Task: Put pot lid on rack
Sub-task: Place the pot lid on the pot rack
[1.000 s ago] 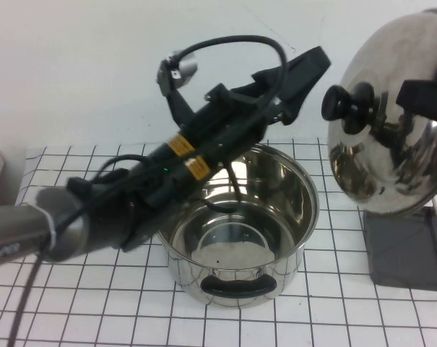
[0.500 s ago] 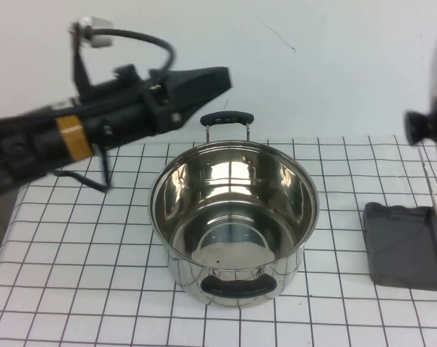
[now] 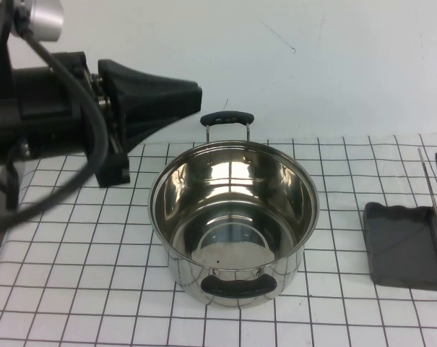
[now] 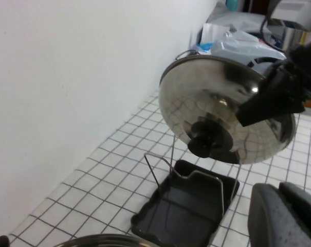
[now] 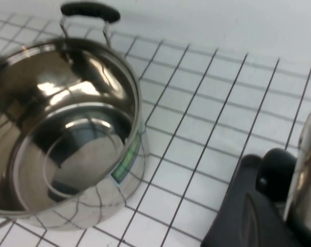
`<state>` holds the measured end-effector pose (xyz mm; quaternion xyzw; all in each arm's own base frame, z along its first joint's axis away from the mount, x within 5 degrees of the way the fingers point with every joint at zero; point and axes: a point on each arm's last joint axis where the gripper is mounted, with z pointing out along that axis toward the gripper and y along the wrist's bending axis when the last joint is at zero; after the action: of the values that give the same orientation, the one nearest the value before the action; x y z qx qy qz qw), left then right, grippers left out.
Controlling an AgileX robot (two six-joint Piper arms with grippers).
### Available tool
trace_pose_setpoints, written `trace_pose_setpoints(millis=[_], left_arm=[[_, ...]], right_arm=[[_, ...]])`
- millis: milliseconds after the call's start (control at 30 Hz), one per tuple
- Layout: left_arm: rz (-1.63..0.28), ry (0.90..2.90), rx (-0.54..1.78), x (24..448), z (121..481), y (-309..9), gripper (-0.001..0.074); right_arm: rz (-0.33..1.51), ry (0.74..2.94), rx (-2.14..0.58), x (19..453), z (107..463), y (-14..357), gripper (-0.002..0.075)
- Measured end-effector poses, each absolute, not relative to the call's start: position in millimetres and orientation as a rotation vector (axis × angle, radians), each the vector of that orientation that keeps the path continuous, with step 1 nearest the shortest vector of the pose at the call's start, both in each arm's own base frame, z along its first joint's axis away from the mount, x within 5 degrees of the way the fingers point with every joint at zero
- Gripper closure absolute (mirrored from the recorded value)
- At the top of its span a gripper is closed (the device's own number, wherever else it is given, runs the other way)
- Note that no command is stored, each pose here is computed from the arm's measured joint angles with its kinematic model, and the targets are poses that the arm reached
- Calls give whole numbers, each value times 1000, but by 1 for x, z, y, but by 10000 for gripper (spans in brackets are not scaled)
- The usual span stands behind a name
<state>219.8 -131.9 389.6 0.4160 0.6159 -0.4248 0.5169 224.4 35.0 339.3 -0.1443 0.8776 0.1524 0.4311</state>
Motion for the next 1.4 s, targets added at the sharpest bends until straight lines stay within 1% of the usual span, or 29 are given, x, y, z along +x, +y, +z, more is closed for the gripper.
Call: trace_pose_setpoints(millis=[167, 400, 533, 700, 800, 933, 1167, 1400], left_arm=[[-995, 1515, 1056, 211, 389, -130, 736], [-980, 1548, 1074, 211, 386, -129, 736], [-982, 1549, 1072, 211, 386, -129, 736], [-982, 1549, 1072, 211, 386, -129, 736], [-983, 1551, 1071, 211, 386, -129, 736], [-970, 1560, 1085, 211, 385, -129, 736], [-976, 1567, 1079, 211, 384, -129, 736], [-979, 1570, 1076, 211, 384, -129, 736]], right_arm=[[406, 2274, -339, 239, 316, 35, 633], [378, 2294, -277, 254, 298, 31, 633], [392, 2276, -247, 259, 296, 32, 633], [493, 2203, -235, 262, 302, 38, 633], [517, 2151, -270, 263, 306, 41, 633], [508, 2138, -294, 263, 306, 41, 633], [473, 2176, -297, 262, 303, 39, 633], [474, 2218, -275, 259, 291, 38, 633]])
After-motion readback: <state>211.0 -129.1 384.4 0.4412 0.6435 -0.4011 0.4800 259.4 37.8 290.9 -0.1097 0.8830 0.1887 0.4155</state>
